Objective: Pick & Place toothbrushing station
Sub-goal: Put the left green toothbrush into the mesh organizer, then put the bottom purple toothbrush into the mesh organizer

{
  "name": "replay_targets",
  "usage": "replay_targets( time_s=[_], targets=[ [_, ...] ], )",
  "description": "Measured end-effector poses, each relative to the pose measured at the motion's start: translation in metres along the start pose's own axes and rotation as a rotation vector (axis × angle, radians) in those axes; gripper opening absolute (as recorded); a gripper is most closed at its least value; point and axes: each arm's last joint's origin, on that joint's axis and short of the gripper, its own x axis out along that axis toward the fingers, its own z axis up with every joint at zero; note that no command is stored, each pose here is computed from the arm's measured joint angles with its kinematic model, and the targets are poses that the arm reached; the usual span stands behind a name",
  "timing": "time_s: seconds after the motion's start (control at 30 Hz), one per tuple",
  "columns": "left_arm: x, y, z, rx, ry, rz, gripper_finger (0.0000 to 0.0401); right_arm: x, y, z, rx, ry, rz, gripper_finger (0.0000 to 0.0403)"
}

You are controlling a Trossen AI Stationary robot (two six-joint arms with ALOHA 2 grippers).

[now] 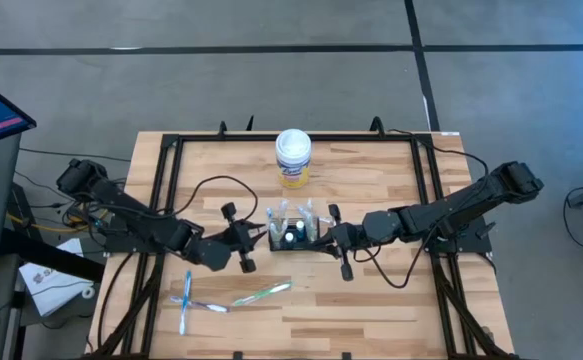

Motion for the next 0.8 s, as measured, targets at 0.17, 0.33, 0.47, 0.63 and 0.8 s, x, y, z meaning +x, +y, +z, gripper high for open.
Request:
replay_targets(
  time_s=[0.17,0.33,0.47,0.63,0.8],
  targets=[
    [-0.015,0.000,-0.002,-0.013,0.024,-0.042,0.0070,0.000,0.000,-0.001,0.021,0.006,0.001,0.0000],
    [-0.033,0.000,-0.006,-0.056,0.058,-0.117,0.0070,0.000,0.000,-0.001,0.025,0.007,0.001,0.0000],
    [-0.045,-0.004,-0.010,-0.099,0.096,-0.185,0.0069,0.000,0.000,-0.001,0.025,0.006,0.001,0.0000],
    [-0.056,-0.015,-0.015,-0.174,0.166,-0.343,0.0065,0.000,0.000,-0.001,0.025,0.007,0.001,0.0000],
    [-0.067,-0.024,-0.021,-0.237,0.284,-0.515,0.0058,0.000,0.000,-0.001,0.025,0.009,0.001,0.0000]
  ],
)
